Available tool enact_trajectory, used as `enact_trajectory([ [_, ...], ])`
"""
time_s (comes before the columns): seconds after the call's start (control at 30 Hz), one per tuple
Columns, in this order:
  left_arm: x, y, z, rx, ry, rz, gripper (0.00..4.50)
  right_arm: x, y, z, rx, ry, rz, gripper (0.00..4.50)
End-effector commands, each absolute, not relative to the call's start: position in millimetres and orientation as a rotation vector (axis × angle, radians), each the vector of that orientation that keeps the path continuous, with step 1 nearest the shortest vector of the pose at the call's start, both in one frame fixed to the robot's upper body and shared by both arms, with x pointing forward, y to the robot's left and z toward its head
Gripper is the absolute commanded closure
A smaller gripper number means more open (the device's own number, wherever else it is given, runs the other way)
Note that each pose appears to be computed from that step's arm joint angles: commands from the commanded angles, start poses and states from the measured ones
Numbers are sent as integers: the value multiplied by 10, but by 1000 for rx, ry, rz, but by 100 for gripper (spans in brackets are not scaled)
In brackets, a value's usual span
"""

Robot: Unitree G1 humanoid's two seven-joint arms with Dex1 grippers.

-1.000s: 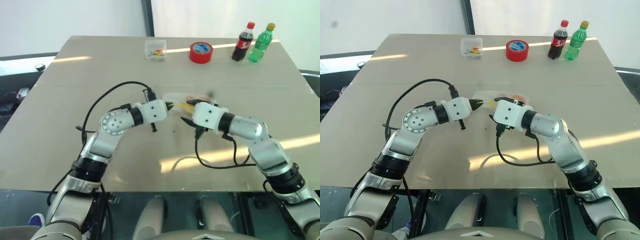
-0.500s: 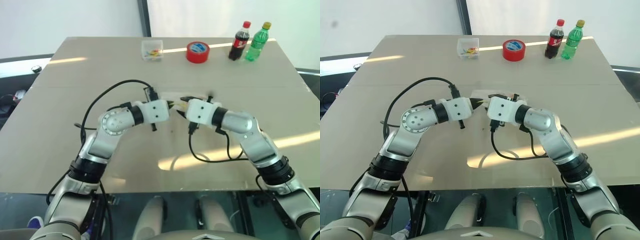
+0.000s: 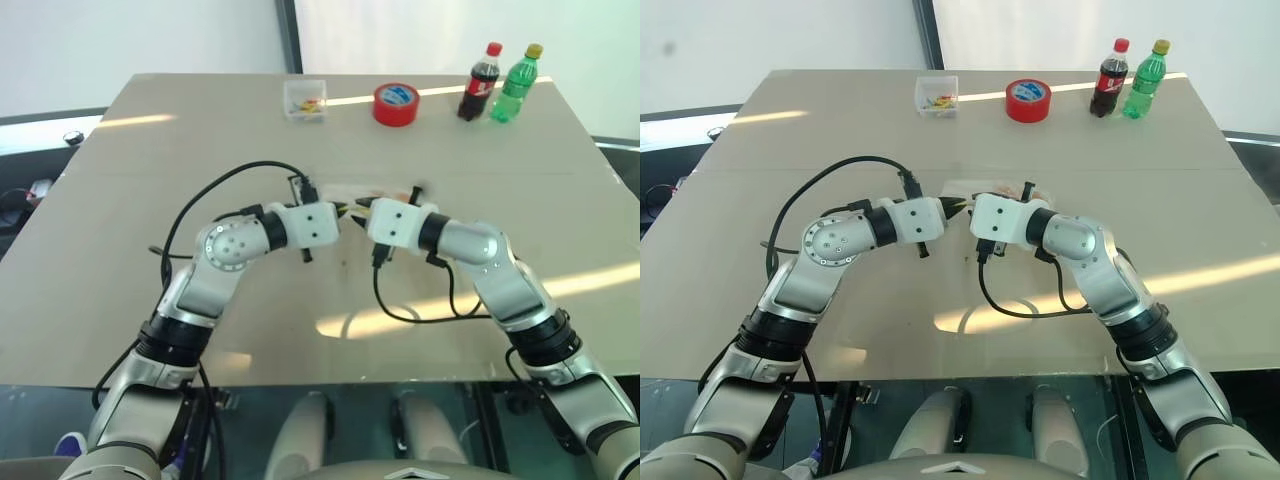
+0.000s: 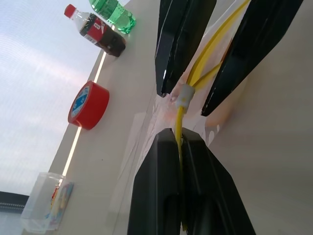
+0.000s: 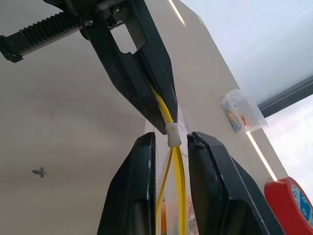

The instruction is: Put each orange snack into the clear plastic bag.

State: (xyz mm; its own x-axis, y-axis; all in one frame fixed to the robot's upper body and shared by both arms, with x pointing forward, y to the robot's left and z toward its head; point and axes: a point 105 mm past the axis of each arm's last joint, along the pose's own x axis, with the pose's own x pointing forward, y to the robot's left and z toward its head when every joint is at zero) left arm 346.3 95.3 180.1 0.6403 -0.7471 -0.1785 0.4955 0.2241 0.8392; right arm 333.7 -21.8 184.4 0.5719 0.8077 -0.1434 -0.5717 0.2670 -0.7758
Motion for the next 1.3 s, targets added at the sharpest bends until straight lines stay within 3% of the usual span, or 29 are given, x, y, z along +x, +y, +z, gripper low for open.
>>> enact_trajectory([
  [0.03,3400,883,1924,1051,-359,-875,450,3317,-181,2008,-917,-379,942,352],
  [0.3,3389,884,1925,1052,-360,-874,450,3317,-173,2010,-917,-384,947,352],
  [0.4,3386,890,1925,1051,-358,-872,450,3314,-164,2026,-914,-389,949,442],
  [0.77,3401,916,1959,1016,-360,-851,450,3334,-217,1999,-924,-376,933,442],
  [0.97,3463,1032,1990,991,-332,-809,450,3429,-531,1856,-967,-289,860,442],
  [1.3,3572,1290,1984,981,-273,-727,450,3467,-1422,1671,-1035,-90,622,442],
])
